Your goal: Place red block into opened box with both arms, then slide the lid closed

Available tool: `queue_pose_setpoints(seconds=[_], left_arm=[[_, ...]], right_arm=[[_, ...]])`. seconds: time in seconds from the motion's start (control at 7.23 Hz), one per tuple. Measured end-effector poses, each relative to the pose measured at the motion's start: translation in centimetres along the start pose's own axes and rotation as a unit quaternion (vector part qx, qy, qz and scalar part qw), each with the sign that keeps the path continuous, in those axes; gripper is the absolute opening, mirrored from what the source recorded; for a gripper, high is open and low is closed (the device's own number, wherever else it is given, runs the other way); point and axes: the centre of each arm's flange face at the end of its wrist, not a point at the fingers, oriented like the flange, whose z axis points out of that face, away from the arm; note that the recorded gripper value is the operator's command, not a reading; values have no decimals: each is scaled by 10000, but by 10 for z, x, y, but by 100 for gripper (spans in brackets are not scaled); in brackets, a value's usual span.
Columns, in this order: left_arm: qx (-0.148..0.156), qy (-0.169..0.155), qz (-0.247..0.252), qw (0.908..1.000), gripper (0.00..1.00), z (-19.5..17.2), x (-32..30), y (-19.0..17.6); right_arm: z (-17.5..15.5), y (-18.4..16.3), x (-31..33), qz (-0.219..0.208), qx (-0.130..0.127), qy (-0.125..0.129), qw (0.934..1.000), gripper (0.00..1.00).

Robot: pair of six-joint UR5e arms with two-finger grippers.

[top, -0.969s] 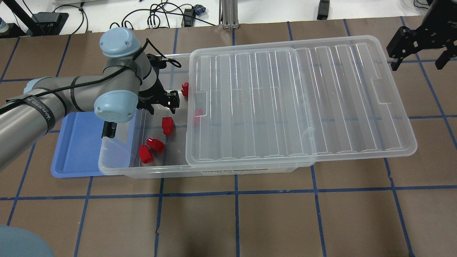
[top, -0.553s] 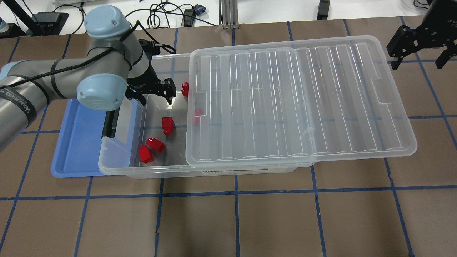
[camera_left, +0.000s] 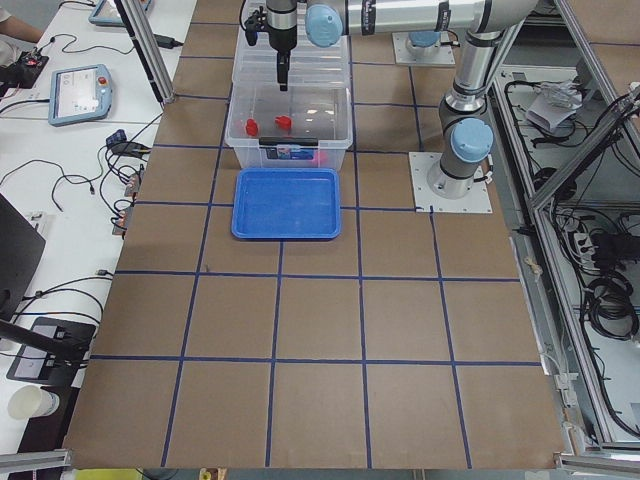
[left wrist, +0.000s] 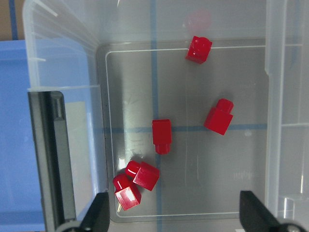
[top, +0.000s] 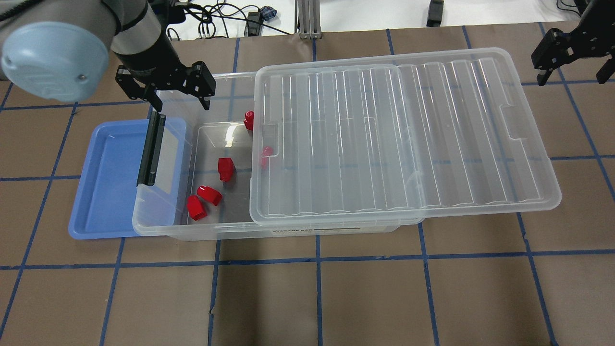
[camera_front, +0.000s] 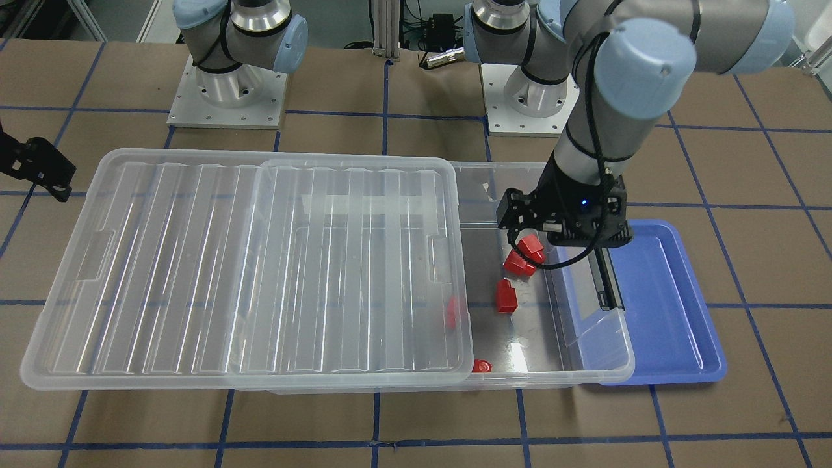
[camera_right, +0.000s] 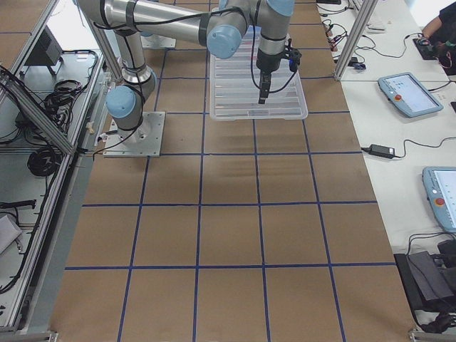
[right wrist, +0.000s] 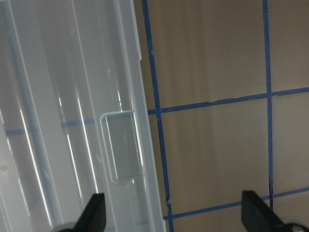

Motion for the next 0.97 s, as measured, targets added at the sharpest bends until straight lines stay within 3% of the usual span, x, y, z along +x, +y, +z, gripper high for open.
queue_pose_setpoints(seconds=[0.55, 0.97], left_arm=[[68, -11, -17, 10000, 100, -30, -3, 9], [68, -15, -13, 10000, 100, -33, -2, 11]], right_arm=[[64, -42, 30, 77, -143, -29, 9999, 100], [86, -46, 51, -119, -266, -99, 9995, 100]])
